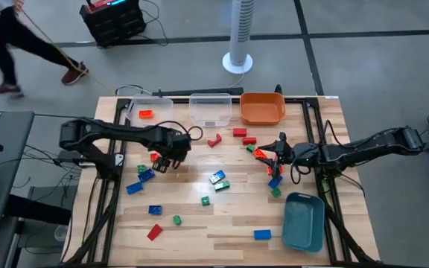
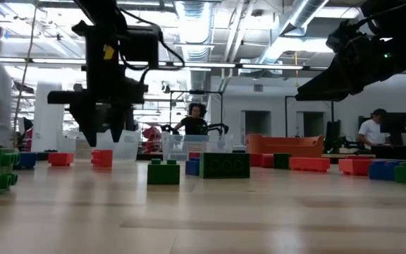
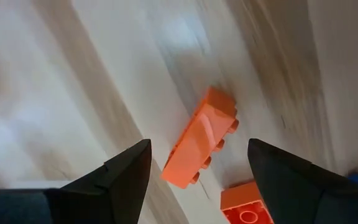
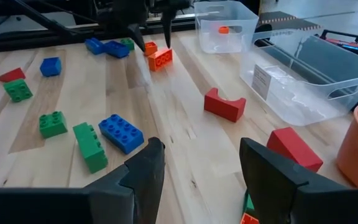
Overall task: Sort blocks
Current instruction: Put the orange game piece into the left transparent bin
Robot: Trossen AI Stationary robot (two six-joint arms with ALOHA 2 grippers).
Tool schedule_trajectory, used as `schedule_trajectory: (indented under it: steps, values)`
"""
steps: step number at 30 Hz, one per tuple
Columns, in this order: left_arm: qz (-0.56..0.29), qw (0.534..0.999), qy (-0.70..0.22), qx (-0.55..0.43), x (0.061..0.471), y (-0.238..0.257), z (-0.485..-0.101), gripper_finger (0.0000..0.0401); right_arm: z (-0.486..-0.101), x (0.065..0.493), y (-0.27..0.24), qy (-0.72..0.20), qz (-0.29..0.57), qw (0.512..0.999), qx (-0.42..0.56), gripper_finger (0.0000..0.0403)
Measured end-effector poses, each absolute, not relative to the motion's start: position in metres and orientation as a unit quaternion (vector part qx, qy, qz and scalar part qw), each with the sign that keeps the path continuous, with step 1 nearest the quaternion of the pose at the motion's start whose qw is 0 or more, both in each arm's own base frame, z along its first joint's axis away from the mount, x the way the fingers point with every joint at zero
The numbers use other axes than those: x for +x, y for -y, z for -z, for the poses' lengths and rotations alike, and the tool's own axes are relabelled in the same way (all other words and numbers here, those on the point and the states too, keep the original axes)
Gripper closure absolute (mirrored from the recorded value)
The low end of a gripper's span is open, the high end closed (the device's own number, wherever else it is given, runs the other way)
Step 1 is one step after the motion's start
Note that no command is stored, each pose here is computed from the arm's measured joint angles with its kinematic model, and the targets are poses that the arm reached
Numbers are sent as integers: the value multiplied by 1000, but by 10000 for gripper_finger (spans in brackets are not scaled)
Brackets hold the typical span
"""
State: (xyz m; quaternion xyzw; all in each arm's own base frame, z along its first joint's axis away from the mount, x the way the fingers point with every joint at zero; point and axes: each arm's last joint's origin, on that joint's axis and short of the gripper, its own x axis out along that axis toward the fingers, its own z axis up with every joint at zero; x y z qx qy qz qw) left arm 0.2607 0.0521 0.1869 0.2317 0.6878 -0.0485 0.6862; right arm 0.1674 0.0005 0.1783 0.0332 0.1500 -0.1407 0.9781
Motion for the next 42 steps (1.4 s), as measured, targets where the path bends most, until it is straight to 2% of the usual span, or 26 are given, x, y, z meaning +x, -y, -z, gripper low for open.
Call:
schedule_trajectory:
  steps: [6,10,13,16,21,22,31,35,42]
  values:
    - [86,642,-722,244,264,-53,-167,141,-178,167,-1,-151,140,978,31,184]
    - [91,629,-731,248,268,-55,-156,142,-178,167,-1,-151,141,978,32,184]
    - [91,615,-740,257,269,-56,-150,157,-178,167,-1,-151,141,978,33,184]
    - [90,608,-745,260,270,-56,-146,199,-178,167,-1,-150,141,978,33,184]
    - [65,615,-748,242,270,-56,-146,310,-178,167,-1,-150,141,978,33,184]
    - [55,620,-747,233,269,-56,-148,320,-178,167,-1,-150,141,978,33,185]
    - [-17,699,-698,154,253,-55,-193,319,-178,167,-1,-149,142,978,41,185]
    - [-100,731,-668,100,236,-71,-218,319,-178,167,-1,-148,142,978,43,185]
    - [-256,702,-665,-7,192,-134,-233,319,-182,169,5,-142,159,976,46,185]
